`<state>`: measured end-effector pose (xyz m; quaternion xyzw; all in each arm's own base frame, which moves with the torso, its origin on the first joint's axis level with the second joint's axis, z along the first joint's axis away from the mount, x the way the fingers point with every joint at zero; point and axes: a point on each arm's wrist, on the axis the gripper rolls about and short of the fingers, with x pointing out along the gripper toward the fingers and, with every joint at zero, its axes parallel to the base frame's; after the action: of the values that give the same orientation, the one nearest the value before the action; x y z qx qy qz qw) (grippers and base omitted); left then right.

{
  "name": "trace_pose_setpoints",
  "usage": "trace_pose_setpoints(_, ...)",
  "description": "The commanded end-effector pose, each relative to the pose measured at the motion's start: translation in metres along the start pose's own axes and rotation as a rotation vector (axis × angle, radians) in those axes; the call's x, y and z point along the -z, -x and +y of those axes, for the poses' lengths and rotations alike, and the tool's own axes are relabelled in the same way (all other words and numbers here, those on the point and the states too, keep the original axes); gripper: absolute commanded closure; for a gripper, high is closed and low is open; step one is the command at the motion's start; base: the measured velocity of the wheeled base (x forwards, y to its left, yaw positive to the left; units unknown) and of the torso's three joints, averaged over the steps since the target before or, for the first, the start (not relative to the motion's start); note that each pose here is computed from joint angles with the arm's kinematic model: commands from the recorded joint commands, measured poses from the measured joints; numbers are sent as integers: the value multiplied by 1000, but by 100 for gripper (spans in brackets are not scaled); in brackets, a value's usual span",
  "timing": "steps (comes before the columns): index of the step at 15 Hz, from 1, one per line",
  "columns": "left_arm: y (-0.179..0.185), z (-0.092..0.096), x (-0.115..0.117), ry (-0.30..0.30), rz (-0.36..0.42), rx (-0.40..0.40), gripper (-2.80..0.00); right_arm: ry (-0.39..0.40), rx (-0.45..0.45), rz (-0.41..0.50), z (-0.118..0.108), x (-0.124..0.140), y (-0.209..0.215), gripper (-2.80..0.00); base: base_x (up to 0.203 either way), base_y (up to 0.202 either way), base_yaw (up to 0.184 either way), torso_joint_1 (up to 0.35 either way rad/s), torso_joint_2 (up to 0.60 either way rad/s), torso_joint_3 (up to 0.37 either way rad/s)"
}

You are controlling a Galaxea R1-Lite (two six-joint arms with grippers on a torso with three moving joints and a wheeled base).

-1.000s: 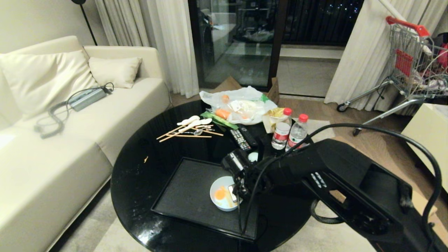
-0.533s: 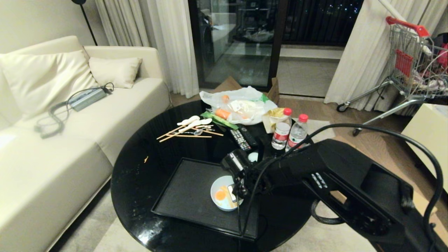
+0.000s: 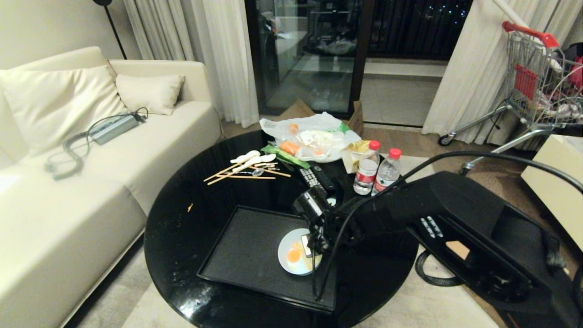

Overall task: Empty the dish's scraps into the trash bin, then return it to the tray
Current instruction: Pick up the bowl with leftover food

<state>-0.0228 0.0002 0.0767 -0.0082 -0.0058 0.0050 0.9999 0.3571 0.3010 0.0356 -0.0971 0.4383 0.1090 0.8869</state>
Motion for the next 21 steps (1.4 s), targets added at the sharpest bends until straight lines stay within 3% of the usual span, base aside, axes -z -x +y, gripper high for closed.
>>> trace_pose_setpoints(1, 0, 0, 0, 0, -1, -1, 0, -56, 4, -26, -15, -14, 20, 0, 0, 0, 0, 0, 0, 0)
trace_pose_setpoints(9, 0, 0, 0, 0, -1, -1, 0, -392, 74, 35, -63, -29, 64, 0, 0, 0, 0, 0, 0, 0)
trace_pose_setpoints(14, 0, 0, 0, 0, -1, -1, 0, -540, 139, 5, -124, -37, 96, 0, 0, 0, 0, 0, 0, 0)
trace_pose_setpoints(21, 0, 0, 0, 0, -1, -1, 0, -708, 221, 18, -212, 12, 166, 0, 0, 0, 0, 0, 0, 0)
